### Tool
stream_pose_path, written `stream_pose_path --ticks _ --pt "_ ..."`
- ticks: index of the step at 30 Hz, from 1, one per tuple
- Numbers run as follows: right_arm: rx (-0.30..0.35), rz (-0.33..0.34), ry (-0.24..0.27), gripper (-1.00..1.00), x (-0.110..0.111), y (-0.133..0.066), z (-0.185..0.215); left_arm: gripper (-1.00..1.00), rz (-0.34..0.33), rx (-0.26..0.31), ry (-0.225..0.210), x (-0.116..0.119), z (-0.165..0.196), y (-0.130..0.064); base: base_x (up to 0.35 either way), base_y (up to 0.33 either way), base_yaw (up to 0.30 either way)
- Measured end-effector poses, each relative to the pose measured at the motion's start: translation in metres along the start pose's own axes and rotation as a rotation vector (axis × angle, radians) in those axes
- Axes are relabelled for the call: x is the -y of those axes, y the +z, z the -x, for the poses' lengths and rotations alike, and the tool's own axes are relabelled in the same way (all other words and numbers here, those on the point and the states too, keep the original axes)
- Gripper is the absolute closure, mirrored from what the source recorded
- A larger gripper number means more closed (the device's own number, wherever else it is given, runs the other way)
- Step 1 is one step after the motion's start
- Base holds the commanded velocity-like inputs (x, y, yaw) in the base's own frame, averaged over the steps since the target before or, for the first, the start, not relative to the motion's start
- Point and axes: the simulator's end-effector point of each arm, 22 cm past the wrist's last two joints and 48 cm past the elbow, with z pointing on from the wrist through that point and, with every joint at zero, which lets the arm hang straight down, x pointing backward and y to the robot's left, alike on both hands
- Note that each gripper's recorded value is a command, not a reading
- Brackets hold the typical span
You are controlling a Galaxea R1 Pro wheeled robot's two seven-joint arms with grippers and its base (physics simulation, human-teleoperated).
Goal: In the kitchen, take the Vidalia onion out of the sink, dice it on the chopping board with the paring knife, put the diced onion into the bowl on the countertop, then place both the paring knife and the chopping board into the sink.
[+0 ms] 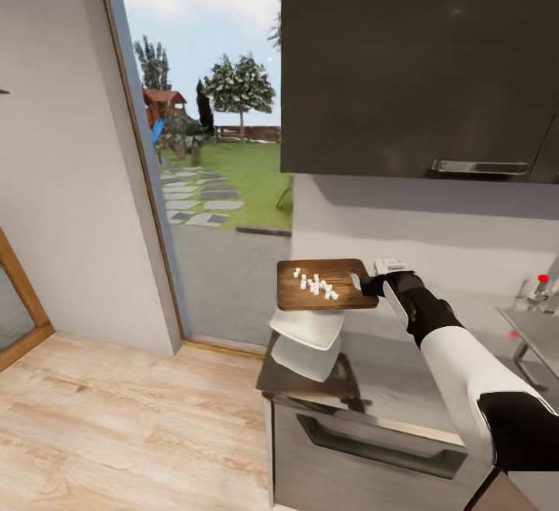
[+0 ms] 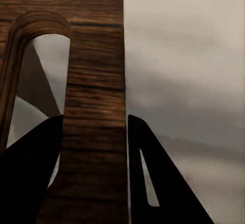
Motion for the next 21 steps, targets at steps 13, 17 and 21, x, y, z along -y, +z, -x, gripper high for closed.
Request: stream_pose_path --ticks 13,17,21 --pt "0.009 0.004 0.0 1.0 -0.0004 -0.0023 0.0035 -1.0 -0.001 0.005 -0.002 0.0012 0.0015 0.0008 0.03 0.06 0.0" --pt "0.01 0.005 -0.002 1.0 -0.0004 -0.002 0.0032 -1.0 -0.001 0.005 -0.002 0.0012 0.0015 0.0008 0.0 0.001 0.0" --pt "0.01 0.007 -0.003 1.0 -0.0013 -0.0019 0.003 -1.0 -0.001 0.005 -0.002 0.0011 0.0015 0.0008 0.0 0.141 0.0"
